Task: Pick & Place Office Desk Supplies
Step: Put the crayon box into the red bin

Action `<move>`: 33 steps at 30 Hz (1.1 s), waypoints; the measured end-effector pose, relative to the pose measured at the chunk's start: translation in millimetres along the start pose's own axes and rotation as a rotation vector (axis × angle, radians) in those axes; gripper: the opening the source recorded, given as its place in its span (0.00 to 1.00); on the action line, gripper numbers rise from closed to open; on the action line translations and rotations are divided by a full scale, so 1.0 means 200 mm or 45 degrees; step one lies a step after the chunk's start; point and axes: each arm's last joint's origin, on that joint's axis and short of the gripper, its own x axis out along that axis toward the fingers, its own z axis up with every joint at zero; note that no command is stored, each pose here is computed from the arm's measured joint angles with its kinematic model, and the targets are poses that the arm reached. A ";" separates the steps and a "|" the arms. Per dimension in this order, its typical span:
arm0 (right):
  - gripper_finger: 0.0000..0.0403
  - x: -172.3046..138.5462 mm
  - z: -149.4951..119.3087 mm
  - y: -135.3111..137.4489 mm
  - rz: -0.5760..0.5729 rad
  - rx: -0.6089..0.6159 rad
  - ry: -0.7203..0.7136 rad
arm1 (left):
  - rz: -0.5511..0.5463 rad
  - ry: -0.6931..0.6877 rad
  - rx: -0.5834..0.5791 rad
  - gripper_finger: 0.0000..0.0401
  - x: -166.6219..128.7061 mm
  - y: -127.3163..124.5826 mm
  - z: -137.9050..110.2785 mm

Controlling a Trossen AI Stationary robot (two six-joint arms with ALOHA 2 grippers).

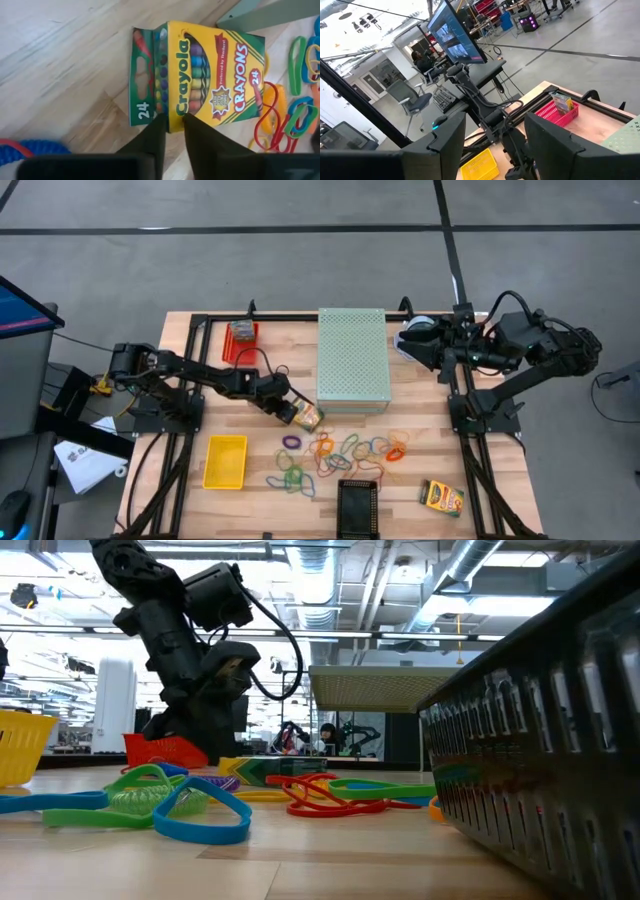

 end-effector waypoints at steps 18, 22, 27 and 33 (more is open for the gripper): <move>0.50 0.00 0.00 0.00 0.000 -0.007 0.001 | -0.087 0.004 0.015 0.00 -0.05 -0.03 0.01; 0.50 0.00 0.00 0.00 -0.002 -0.008 0.004 | -0.136 -0.036 0.024 0.00 -0.14 -0.05 0.01; 0.50 0.00 0.00 0.00 -0.002 -0.008 0.004 | -0.156 -0.074 0.029 0.00 -0.29 -0.05 0.00; 0.50 0.00 0.00 0.00 0.000 -0.019 0.005 | -0.161 -0.124 0.019 0.00 -0.41 -0.04 -0.02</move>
